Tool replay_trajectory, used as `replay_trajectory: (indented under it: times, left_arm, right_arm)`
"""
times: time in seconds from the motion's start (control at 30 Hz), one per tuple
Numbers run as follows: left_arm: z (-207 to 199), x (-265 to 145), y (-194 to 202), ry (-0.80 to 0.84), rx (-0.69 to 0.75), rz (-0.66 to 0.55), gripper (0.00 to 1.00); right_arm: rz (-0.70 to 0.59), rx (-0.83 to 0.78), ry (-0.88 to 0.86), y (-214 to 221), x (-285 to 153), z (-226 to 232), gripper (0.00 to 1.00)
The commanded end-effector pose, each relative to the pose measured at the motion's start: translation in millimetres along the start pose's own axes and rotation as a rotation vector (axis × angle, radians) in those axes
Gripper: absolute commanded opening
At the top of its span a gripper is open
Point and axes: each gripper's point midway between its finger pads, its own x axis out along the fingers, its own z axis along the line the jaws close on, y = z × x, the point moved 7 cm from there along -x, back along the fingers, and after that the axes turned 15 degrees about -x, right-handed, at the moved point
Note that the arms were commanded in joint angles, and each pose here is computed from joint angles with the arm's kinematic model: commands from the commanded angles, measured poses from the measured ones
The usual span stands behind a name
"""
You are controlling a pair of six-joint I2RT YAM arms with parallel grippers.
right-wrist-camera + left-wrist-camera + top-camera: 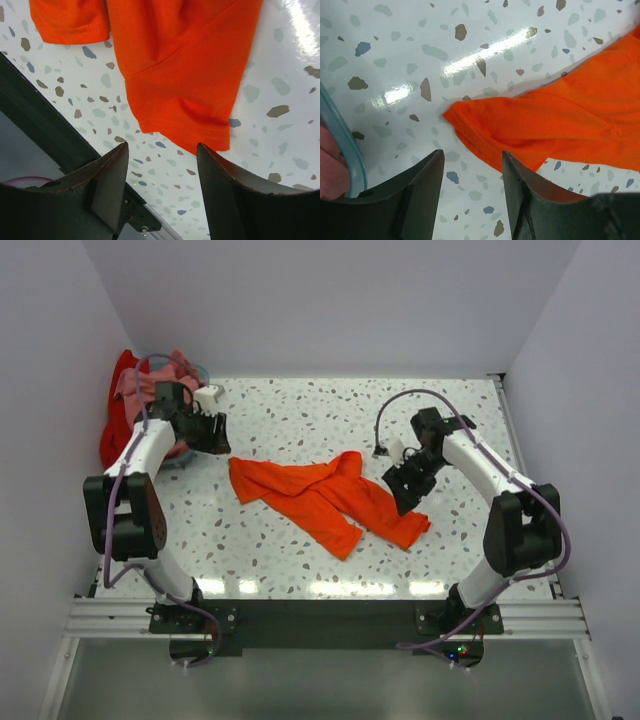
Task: Fold and stack the t-shirts
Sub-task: Flatten the tshirt out
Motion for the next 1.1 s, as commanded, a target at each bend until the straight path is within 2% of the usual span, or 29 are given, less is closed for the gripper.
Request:
replay_trajectory:
  times: [0.0, 0.03, 0.07, 0.13, 0.23, 0.33, 0.47, 0.83, 0.93, 1.03, 1.07]
  left_arm:
    - [-15, -25, -3, 0.067, 0.082, -0.057, 0.55]
    - [-22, -24, 6, 0.146, 0.106, -0.023, 0.56]
    - [-25, -26, 24, 0.189, 0.157, 0.066, 0.56]
    - [-30, -24, 51, 0.227, 0.182, 0.175, 0.56]
    - [-31, -17, 82, 0.211, 0.288, 0.292, 0.58]
    - [-30, -11, 103, 0.157, 0.375, 0.345, 0.62]
    - [-41, 3, 110, 0.076, 0.506, 0.319, 0.63]
    - [-47, 40, 96, -0.051, 0.619, 0.204, 0.63]
    - [-46, 50, 98, -0.054, 0.628, 0.215, 0.62]
    - [-40, 62, 107, -0.071, 0.613, 0.261, 0.56]
    - [-39, 63, 108, -0.078, 0.601, 0.269, 0.43]
  right_arm:
    - [0.005, 0.019, -0.013, 3, 2, 23, 0.60]
    - [0.014, 0.025, -0.007, 4, 6, 23, 0.59]
    - [0.017, 0.023, 0.014, 5, 10, 19, 0.59]
    - [0.069, 0.031, 0.044, 13, 18, 13, 0.57]
    - [0.125, 0.027, 0.086, 21, 27, 4, 0.57]
    - [0.155, 0.017, 0.114, 26, 33, -2, 0.57]
    - [0.167, 0.009, 0.095, 28, 34, 0, 0.56]
    - [0.185, 0.010, 0.053, 36, 47, 9, 0.58]
    - [0.206, 0.010, 0.056, 37, 56, 8, 0.58]
    - [0.242, 0.007, 0.059, 42, 67, 4, 0.54]
    - [0.242, 0.003, 0.076, 42, 70, 0, 0.47]
